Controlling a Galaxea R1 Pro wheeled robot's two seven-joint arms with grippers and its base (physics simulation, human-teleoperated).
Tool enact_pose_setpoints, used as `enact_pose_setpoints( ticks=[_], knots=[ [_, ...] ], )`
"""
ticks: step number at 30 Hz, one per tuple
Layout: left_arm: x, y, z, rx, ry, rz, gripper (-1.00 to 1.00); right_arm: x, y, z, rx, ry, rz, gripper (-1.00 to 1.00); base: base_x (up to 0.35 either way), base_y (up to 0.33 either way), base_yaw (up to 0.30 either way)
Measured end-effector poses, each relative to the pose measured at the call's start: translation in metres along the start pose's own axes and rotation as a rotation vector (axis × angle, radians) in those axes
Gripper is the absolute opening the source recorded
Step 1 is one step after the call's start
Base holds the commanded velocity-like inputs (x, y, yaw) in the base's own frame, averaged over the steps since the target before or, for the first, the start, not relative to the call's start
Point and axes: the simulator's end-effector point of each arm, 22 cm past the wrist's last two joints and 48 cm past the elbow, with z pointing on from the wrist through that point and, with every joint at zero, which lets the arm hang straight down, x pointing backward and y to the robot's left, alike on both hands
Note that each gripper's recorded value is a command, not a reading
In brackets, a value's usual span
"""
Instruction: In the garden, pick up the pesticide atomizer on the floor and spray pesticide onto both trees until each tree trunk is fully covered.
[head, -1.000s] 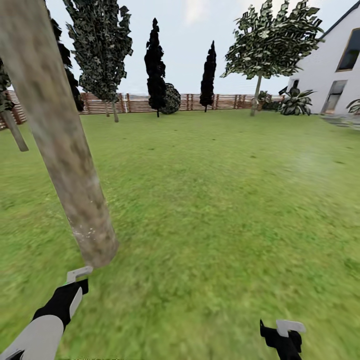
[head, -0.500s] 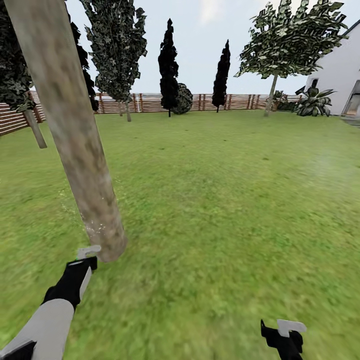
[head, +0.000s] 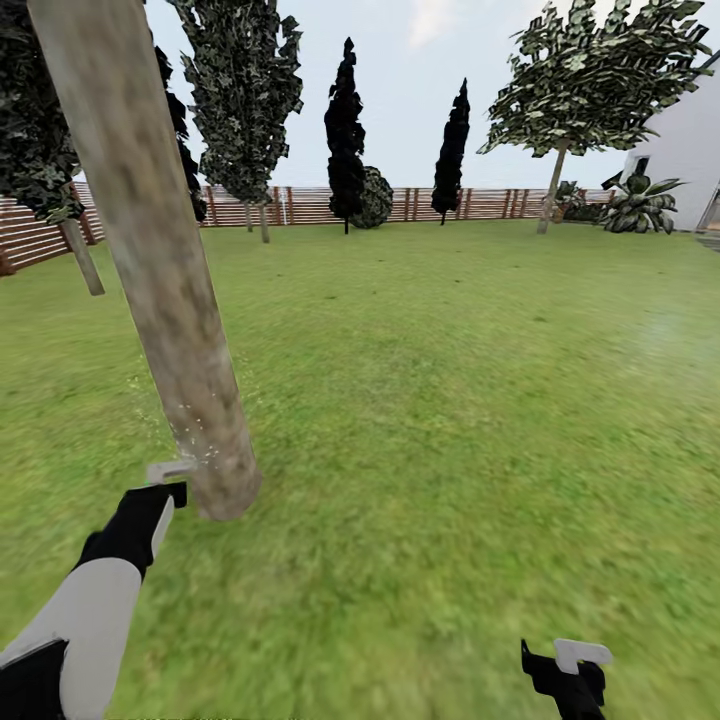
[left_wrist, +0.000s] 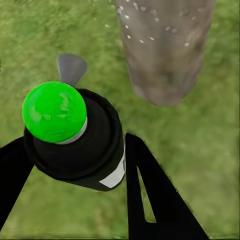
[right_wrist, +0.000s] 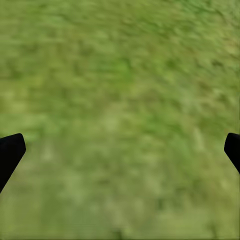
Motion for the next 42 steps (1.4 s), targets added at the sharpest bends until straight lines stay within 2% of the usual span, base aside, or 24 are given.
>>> enact_pose_setpoints(
  ticks=[3, 9, 14, 19, 21, 23, 30, 42],
  knots=[
    [-0.018, 0.008, -0.007, -0.013, -0.024, -0.010, -1.00, 0.000, -0.001, 0.000, 0.003, 0.000, 0.000, 1.00, 0.237, 0.000, 0.005],
    [-0.027, 0.013, -0.010, -0.020, -0.030, -0.018, -1.00, 0.000, -0.003, 0.000, 0.005, 0.001, -0.001, 1.00, 0.126, 0.000, 0.000],
    [-0.057, 0.017, -0.026, 0.041, -0.048, -0.031, -1.00, 0.000, -0.003, 0.000, 0.004, -0.001, -0.001, 1.00, 0.039, -0.077, 0.000],
    [-0.055, 0.014, -0.028, 0.043, -0.047, -0.028, -1.00, 0.000, -0.002, 0.000, 0.004, -0.001, 0.000, 1.00, 0.135, -0.228, 0.000],
    [-0.055, 0.022, -0.028, 0.002, -0.046, -0.030, -1.00, 0.000, -0.002, 0.000, 0.003, -0.001, 0.000, 1.00, 0.142, -0.238, 0.000],
    [-0.055, 0.023, -0.028, -0.006, -0.047, -0.032, -1.00, 0.000, -0.002, 0.000, 0.003, -0.001, 0.000, 1.00, 0.142, -0.239, 0.000],
    [-0.053, 0.024, -0.027, -0.009, -0.044, -0.032, -1.00, 0.000, -0.002, 0.000, 0.003, -0.001, 0.000, 1.00, 0.142, -0.239, 0.004],
    [-0.053, 0.025, -0.027, -0.012, -0.043, -0.029, -1.00, 0.000, -0.002, 0.000, 0.003, -0.001, 0.001, 1.00, 0.142, -0.239, 0.189]
  ],
)
